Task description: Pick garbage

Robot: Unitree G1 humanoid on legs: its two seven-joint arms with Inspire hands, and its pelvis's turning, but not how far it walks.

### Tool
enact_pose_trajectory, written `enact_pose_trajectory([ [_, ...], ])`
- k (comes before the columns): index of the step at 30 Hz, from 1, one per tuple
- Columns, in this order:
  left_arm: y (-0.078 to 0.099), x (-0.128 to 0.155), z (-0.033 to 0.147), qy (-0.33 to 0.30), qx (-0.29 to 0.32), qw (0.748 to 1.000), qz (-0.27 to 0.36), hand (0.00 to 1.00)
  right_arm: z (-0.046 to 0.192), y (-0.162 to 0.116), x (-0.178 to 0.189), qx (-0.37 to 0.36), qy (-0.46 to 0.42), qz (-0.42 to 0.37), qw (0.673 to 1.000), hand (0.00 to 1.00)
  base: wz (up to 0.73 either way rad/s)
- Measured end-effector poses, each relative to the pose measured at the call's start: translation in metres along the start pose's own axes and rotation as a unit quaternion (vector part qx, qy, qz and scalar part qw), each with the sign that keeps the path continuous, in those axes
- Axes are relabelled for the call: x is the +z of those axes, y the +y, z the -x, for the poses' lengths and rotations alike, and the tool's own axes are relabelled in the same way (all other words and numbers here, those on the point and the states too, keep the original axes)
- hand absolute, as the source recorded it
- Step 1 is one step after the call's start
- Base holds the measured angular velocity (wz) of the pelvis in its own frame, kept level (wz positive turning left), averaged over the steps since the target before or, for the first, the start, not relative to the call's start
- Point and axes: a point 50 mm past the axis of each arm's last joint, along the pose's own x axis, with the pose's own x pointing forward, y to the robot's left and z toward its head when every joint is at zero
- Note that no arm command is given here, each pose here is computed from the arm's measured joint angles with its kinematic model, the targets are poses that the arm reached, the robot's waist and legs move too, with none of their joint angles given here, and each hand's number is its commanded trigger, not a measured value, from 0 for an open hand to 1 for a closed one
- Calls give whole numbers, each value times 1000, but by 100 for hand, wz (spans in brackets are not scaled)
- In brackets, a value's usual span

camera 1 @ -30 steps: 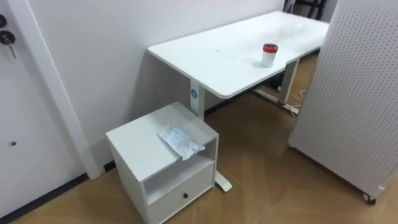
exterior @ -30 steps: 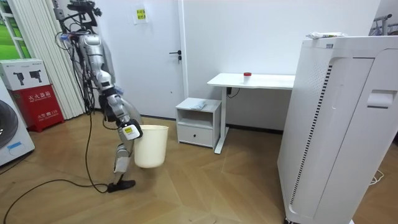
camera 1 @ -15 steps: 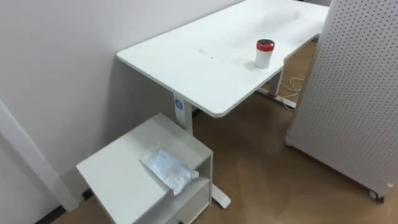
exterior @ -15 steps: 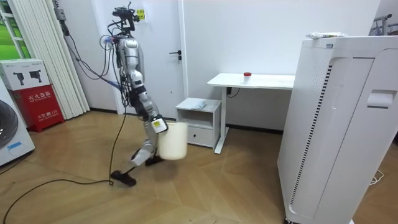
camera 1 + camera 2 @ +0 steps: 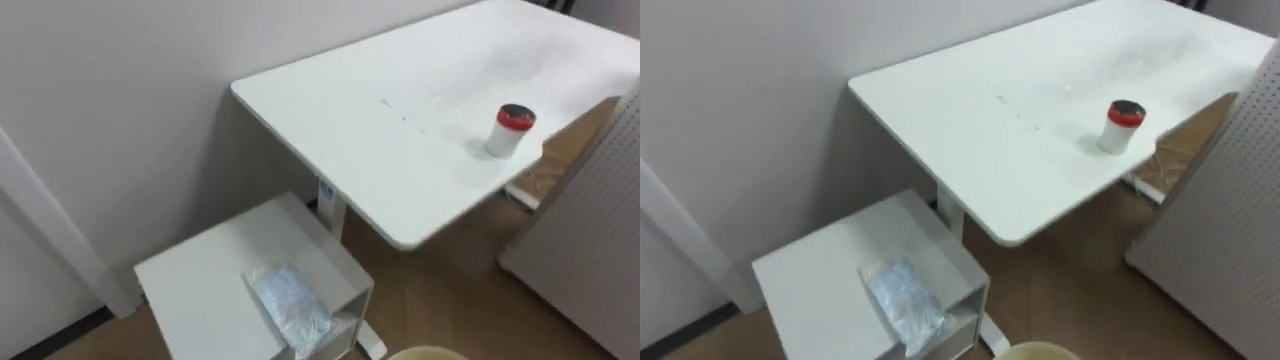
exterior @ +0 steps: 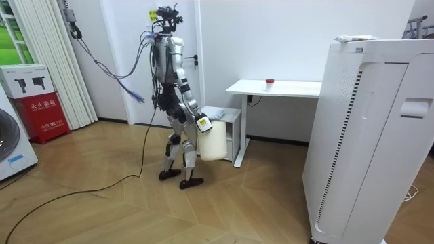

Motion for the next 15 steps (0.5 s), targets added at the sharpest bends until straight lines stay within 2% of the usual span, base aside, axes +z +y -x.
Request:
enact_pose_trajectory([
  [1, 1, 28, -5, -54, 15, 998, -11, 0, -1, 2, 1, -1, 1, 0, 1000, 100, 67],
  [4, 2, 71, -5, -157, 61, 985, -23, 0, -6, 6, 16, 9, -8, 28, 1000, 100, -17],
  [7, 7, 100, -6, -209, 105, 972, -1, 0, -9, 15, 29, 24, -24, 52, 998, 100, -32],
  [9, 11, 112, -6, -232, 127, 964, 7, 0, -9, 16, 28, 24, -22, 58, 998, 100, -10],
  [12, 20, 114, -5, -243, 169, 955, 2, 0, -10, 16, 34, 26, -30, 62, 997, 100, -19],
  [15, 21, 116, -4, -252, 190, 949, -5, 0, -11, 19, 40, 33, -39, 72, 996, 100, -9],
])
